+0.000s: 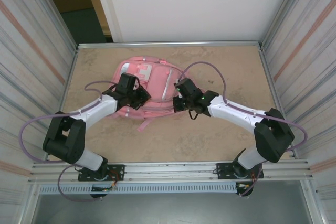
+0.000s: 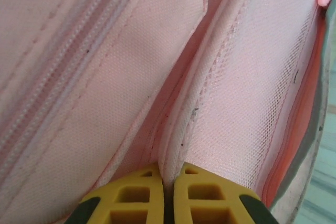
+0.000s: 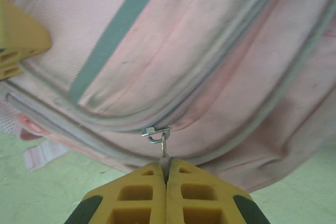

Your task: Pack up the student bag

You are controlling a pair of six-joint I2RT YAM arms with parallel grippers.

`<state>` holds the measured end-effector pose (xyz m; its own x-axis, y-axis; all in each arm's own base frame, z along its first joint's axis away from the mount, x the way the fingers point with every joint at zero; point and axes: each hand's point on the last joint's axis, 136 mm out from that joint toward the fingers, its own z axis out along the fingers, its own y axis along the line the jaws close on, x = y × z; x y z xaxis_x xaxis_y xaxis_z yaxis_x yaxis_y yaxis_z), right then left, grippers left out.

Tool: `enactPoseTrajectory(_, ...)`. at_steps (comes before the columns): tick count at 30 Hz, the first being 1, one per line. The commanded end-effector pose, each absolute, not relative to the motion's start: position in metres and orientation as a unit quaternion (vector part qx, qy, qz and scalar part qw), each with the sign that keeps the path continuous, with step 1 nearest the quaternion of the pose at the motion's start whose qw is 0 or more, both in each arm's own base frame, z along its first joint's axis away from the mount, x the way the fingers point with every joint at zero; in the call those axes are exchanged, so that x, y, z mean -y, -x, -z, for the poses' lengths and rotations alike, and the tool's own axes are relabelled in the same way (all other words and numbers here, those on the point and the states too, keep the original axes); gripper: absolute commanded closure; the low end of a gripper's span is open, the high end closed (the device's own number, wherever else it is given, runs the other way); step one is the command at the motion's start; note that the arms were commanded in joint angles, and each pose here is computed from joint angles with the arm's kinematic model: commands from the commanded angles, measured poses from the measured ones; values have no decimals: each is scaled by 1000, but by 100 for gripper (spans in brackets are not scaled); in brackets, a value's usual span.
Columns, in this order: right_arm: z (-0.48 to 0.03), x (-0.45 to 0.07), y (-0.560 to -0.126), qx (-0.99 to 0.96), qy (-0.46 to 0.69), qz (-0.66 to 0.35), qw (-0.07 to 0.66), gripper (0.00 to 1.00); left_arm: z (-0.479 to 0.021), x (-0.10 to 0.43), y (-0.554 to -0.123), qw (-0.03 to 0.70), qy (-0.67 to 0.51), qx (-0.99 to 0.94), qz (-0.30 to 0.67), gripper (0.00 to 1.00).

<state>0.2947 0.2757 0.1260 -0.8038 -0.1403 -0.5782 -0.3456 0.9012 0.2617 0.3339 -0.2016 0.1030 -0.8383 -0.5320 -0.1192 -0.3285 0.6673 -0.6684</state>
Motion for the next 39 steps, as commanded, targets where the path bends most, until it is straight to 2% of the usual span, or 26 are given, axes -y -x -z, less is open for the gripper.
enactPoseTrajectory(1, -125, -255, -296, -937, 135, -159, 281, 100, -105, 192, -337, 141, 166, -919, 328, 100)
enactPoseTrajectory(4, -128, -269, -292, -932, 150, -187, 273, 100, -100, 183, -344, 129, 149, -926, 323, 100)
enactPoseTrajectory(8, -130, -297, -283, -923, 163, -233, 259, 100, -107, 159, -381, 136, 174, -923, 315, 100)
enactPoseTrajectory(11, -133, -331, -275, -909, 183, -275, 255, 100, -115, 151, -408, 149, 181, -917, 324, 88)
enactPoseTrajectory(12, -134, -342, -275, -905, 188, -284, 256, 100, -121, 148, -413, 150, 191, -911, 333, 80)
enactPoseTrajectory(14, -131, -363, -278, -903, 191, -294, 248, 100, -134, 143, -412, 152, 209, -900, 350, 56)
enactPoseTrajectory(19, -134, -408, -282, -888, 209, -330, 242, 100, -145, 113, -367, 187, 248, -903, 297, 41)
enactPoseTrajectory(22, -134, -422, -279, -886, 220, -335, 233, 100, -137, 105, -331, 174, 265, -906, 279, 39)
enactPoseTrajectory(25, -133, -424, -274, -885, 223, -337, 231, 100, -126, 119, -311, 160, 276, -900, 297, 39)
enactPoseTrajectory(33, -133, -422, -256, -884, 222, -351, 213, 100, -115, 155, -323, 181, 266, -895, 308, 42)
enactPoseTrajectory(37, -135, -421, -254, -885, 219, -351, 214, 100, -107, 161, -334, 177, 276, -889, 319, 52)
enactPoseTrajectory(39, -136, -418, -255, -886, 216, -346, 220, 100, -103, 160, -336, 180, 279, -889, 314, 68)
